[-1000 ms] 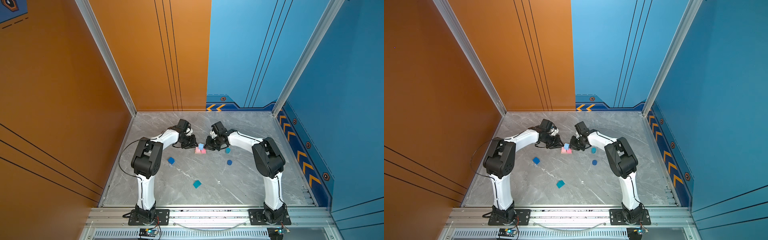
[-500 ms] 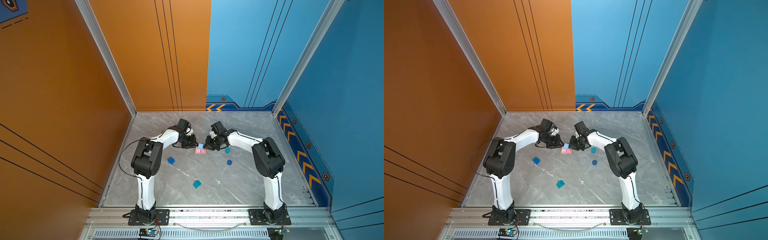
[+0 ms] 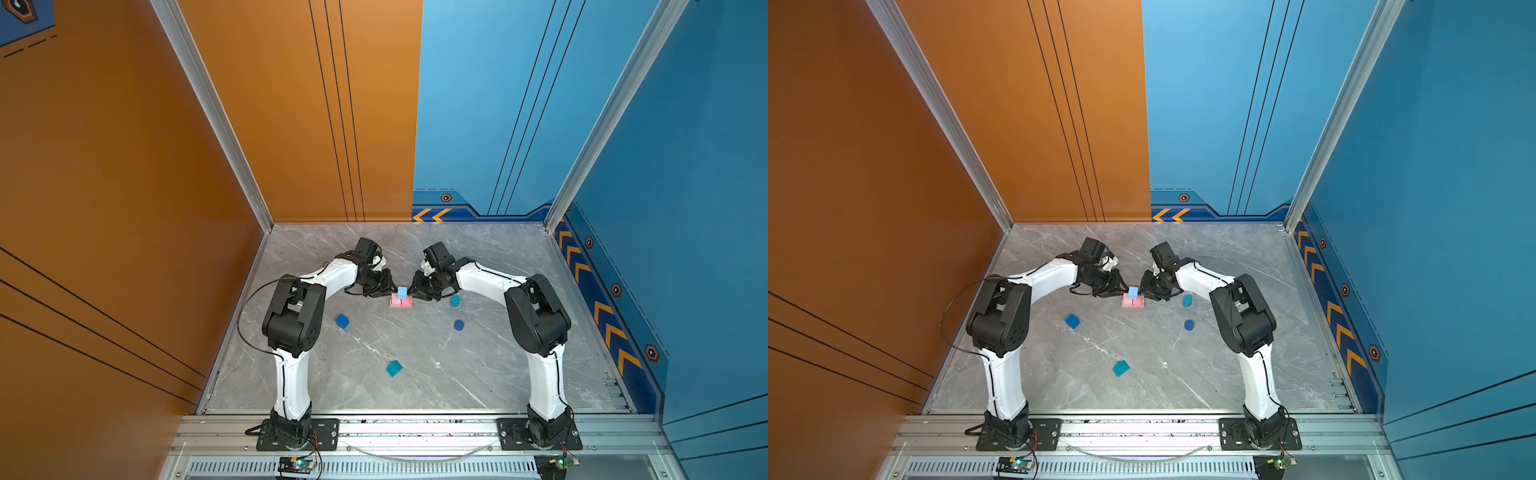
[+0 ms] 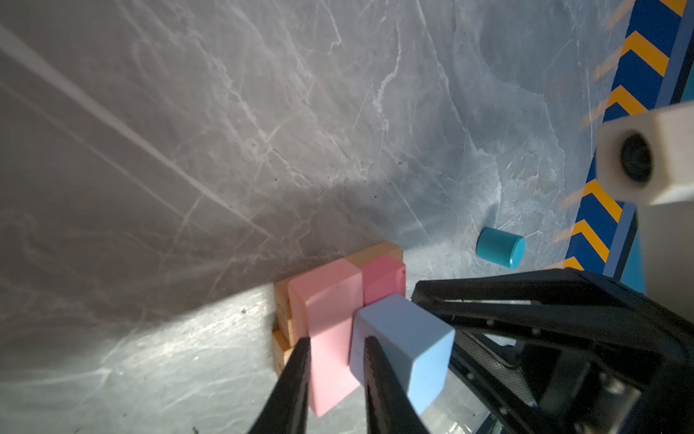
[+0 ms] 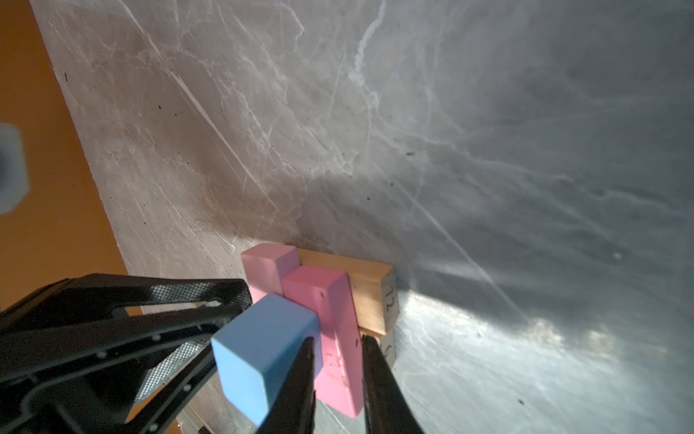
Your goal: Build the wood block tower
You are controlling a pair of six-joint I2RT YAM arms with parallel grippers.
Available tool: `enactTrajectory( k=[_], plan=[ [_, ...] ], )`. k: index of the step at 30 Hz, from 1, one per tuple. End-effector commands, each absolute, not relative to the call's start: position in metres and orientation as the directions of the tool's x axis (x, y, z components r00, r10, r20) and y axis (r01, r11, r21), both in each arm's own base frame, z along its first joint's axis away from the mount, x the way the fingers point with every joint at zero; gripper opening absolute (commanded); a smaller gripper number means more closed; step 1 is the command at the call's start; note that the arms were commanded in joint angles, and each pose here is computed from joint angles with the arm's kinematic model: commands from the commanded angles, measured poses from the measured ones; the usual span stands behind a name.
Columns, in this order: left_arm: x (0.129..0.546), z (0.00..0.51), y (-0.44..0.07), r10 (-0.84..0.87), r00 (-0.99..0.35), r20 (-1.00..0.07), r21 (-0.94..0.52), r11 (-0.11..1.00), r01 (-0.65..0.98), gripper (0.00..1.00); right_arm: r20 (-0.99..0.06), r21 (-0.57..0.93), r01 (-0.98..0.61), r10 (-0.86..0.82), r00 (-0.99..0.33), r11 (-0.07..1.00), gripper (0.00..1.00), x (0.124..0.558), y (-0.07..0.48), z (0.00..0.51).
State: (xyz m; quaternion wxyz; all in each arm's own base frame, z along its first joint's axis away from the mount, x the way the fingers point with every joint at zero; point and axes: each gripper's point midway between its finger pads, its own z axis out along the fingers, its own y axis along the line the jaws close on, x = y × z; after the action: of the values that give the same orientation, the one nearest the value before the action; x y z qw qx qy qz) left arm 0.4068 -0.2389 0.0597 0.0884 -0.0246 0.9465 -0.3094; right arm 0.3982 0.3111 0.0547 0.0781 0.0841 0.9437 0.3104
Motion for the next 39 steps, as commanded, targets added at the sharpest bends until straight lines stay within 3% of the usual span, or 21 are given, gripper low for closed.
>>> enactTrajectory(
  k=[1, 11, 21, 27, 39],
  plan=[
    [0.41, 0.07, -0.239, -0.095, -0.983, -0.16, -0.605, 0.796, 0.022, 0.27, -0.124, 0.603, 0.106, 0.225, -0.967, 0.791, 0.24, 0.398, 0.303, 0.077],
    [0.411, 0.076, -0.235, -0.099, -0.98, -0.173, -0.601, 0.799, 0.025, 0.25, -0.134, 0.599, 0.098, 0.22, -0.966, 0.795, 0.2, 0.393, 0.298, 0.083],
    [0.417, 0.082, -0.227, -0.114, -0.975, -0.191, -0.597, 0.802, 0.023, 0.25, -0.135, 0.57, 0.072, 0.179, -0.974, 0.818, 0.0, 0.367, 0.29, 0.088],
    [0.423, 0.083, -0.227, -0.118, -0.974, -0.195, -0.602, 0.799, 0.024, 0.25, -0.098, 0.56, 0.069, 0.149, -0.984, 0.826, 0.0, 0.348, 0.293, 0.072],
    [0.429, 0.079, -0.229, -0.115, -0.975, -0.187, -0.601, 0.799, 0.021, 0.16, -0.06, 0.565, 0.062, 0.116, -0.991, 0.823, 0.0, 0.339, 0.311, 0.054]
  ],
)
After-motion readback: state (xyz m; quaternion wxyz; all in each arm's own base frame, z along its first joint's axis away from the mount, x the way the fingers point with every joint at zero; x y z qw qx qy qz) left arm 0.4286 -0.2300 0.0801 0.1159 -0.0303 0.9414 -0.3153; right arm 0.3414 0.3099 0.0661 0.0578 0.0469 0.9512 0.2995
